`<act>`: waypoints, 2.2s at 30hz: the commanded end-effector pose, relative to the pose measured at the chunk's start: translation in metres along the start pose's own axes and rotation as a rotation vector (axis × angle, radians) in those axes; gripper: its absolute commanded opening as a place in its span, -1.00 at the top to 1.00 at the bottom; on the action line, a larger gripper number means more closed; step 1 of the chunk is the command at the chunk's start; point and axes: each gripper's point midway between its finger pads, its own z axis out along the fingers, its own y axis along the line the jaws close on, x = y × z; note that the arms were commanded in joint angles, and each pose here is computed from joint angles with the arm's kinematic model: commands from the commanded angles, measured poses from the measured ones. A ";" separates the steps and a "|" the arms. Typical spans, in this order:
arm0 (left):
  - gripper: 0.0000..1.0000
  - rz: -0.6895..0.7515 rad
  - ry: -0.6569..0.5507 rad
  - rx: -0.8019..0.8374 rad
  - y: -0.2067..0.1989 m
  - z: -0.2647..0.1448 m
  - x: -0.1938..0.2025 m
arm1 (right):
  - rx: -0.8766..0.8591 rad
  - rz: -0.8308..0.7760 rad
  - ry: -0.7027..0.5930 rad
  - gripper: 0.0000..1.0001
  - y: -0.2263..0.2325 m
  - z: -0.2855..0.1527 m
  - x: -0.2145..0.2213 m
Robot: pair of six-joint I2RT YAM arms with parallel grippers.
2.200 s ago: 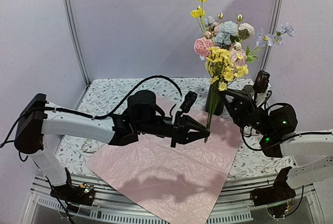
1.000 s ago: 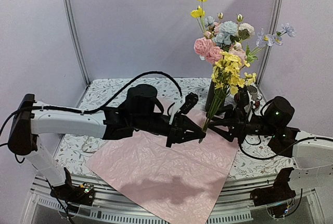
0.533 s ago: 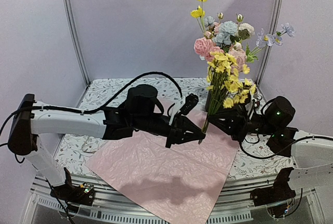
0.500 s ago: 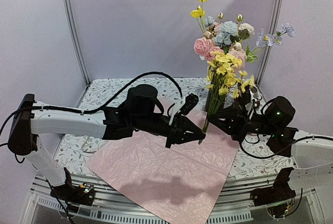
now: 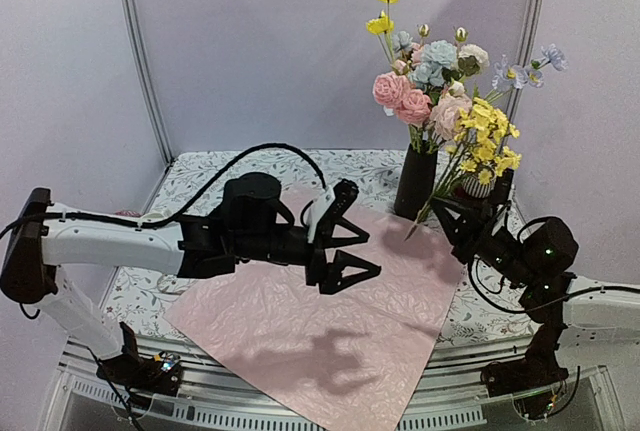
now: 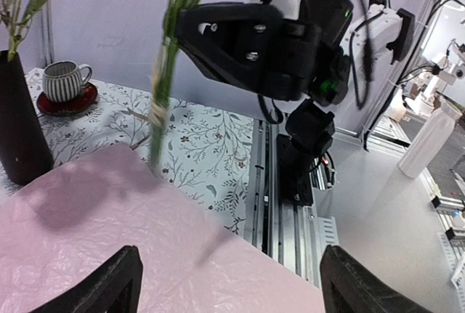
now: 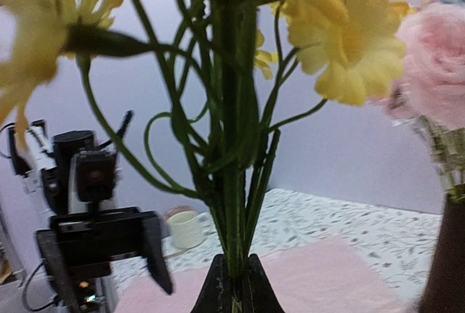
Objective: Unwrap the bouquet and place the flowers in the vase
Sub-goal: Pass from the left arm to the right, then place the fake flower in the vase.
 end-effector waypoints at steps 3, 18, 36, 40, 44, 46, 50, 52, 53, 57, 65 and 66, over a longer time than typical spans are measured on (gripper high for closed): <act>-0.72 -0.002 -0.052 -0.055 0.008 -0.013 -0.008 | 0.350 -0.086 -0.376 0.97 -0.082 -0.040 -0.055; -0.67 -0.012 -0.035 -0.086 0.011 -0.025 0.006 | 0.474 -0.259 -0.575 0.97 -0.170 -0.023 -0.094; -0.65 -0.019 -0.018 -0.092 0.021 -0.028 0.015 | 0.407 -0.325 -0.576 0.97 -0.218 0.032 -0.098; -0.64 -0.019 -0.020 -0.097 0.022 -0.032 0.015 | 0.404 -0.329 -0.559 0.97 -0.225 0.035 -0.093; -0.64 -0.019 -0.023 -0.092 0.021 -0.032 0.014 | 0.393 -0.329 -0.525 0.97 -0.231 0.040 -0.080; -0.64 -0.020 -0.024 -0.088 0.021 -0.032 0.014 | 0.399 -0.322 -0.512 0.97 -0.233 0.040 -0.074; -0.63 -0.020 -0.025 -0.085 0.020 -0.032 0.013 | 0.404 -0.329 -0.478 0.96 -0.237 0.039 -0.063; -0.63 -0.020 -0.027 -0.083 0.020 -0.032 0.012 | 0.407 -0.330 -0.456 0.96 -0.238 0.038 -0.055; -0.64 -0.021 -0.026 -0.081 0.020 -0.031 0.013 | 0.406 -0.333 -0.439 0.96 -0.239 0.038 -0.049; -0.63 -0.021 -0.026 -0.075 0.019 -0.030 0.012 | 0.408 -0.330 -0.384 0.95 -0.243 0.036 -0.030; -0.62 -0.027 -0.021 -0.066 0.019 -0.027 0.013 | 0.419 -0.322 -0.316 0.73 -0.251 0.036 -0.007; -0.62 -0.028 -0.021 -0.068 0.019 -0.028 0.013 | 0.421 -0.324 -0.317 0.68 -0.251 0.036 -0.007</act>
